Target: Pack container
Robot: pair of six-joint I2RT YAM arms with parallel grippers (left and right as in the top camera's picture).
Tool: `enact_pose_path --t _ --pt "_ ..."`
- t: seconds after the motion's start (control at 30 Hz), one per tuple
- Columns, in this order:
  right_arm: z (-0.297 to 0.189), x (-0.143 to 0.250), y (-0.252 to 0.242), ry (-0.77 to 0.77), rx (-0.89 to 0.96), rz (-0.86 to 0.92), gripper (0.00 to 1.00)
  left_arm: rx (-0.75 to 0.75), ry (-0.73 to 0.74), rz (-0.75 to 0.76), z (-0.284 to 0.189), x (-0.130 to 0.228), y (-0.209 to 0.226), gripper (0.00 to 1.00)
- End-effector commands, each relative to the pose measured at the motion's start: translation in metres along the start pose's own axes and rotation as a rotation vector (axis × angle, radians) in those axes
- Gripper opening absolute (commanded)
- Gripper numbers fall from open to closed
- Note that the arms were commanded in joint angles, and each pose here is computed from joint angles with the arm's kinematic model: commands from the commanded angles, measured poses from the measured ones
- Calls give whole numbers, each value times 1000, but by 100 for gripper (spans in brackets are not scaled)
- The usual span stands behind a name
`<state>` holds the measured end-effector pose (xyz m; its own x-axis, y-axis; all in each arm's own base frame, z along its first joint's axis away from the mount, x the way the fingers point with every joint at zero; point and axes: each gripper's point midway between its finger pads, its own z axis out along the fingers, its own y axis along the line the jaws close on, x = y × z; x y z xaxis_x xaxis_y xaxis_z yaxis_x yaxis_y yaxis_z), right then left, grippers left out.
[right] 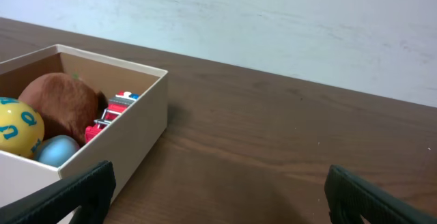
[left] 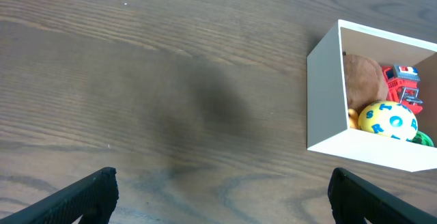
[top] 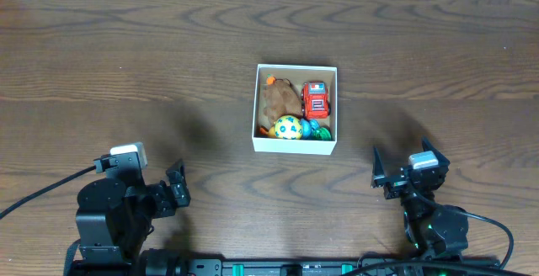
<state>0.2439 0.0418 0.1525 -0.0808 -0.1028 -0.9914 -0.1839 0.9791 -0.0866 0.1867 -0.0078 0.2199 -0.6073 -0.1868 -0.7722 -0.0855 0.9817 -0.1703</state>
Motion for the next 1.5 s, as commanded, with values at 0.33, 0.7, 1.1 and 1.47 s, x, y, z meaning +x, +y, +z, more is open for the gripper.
enact_pose_path --t 0.33,0.7,1.1,1.47 --pt "0 1 -1 -2 0 -16 99 -16 9 -11 1 3 3 98" --pt "0 1 -1 -2 0 -16 99 -5 -68 125 7 24 8 98" --pt "0 1 -1 -2 0 -16 99 95 -498 453 61 2 -16 98" --pt "0 1 -1 -2 0 -16 99 97 -607 440 83 14 -13 98"
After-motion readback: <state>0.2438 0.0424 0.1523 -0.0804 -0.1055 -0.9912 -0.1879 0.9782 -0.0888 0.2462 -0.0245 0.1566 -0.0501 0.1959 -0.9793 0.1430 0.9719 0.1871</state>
